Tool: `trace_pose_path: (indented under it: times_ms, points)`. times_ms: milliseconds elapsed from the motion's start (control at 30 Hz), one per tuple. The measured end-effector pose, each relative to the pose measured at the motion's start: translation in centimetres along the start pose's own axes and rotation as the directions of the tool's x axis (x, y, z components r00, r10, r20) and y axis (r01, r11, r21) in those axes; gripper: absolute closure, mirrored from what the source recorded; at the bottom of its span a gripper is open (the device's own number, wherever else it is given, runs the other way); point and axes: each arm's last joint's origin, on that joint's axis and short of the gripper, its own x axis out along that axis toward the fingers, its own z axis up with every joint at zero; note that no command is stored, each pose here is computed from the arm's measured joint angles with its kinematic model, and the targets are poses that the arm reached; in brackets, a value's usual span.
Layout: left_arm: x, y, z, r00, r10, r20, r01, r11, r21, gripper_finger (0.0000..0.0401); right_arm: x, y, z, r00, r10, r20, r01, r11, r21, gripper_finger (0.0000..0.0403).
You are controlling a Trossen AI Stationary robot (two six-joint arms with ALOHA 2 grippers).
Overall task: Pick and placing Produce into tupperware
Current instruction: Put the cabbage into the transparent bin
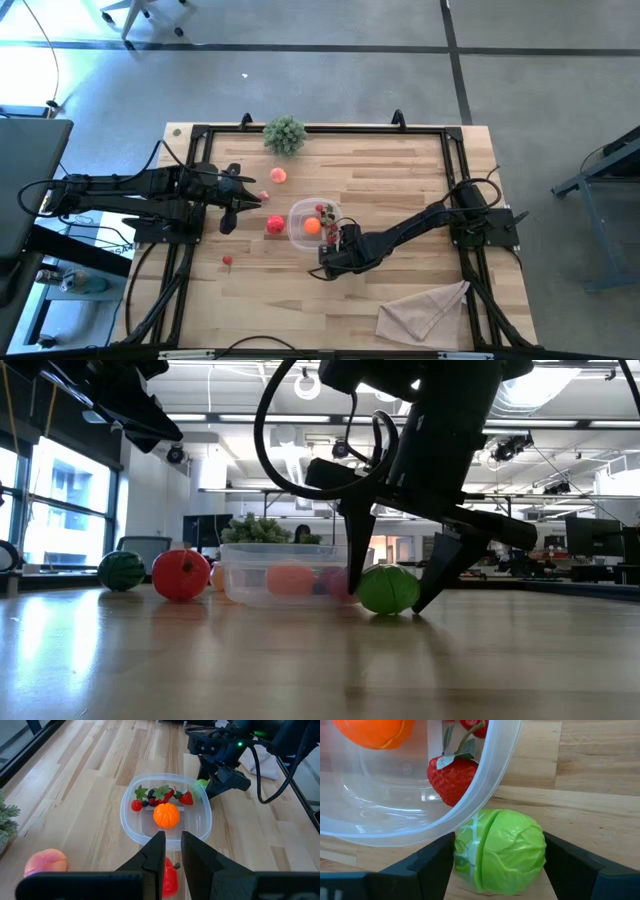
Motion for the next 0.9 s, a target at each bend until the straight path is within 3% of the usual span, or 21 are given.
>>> trace_pose_path:
  times_ms: [467, 900]
  points:
    - [0.0, 0.0, 0.0, 1.0, 0.0, 0.0, 0.0, 1.0, 0.0, 0.035, -0.07, 0.02, 0.03, 1.0, 0.003, 0.004, -0.003, 1.0, 0.001, 0.0163]
    - [0.0, 0.0, 0.0, 1.0, 0.0, 0.0, 0.0, 1.0, 0.0, 0.035, -0.25, -0.09, -0.49, 1.0, 0.005, -0.009, -0.005, 1.0, 0.008, 0.0166]
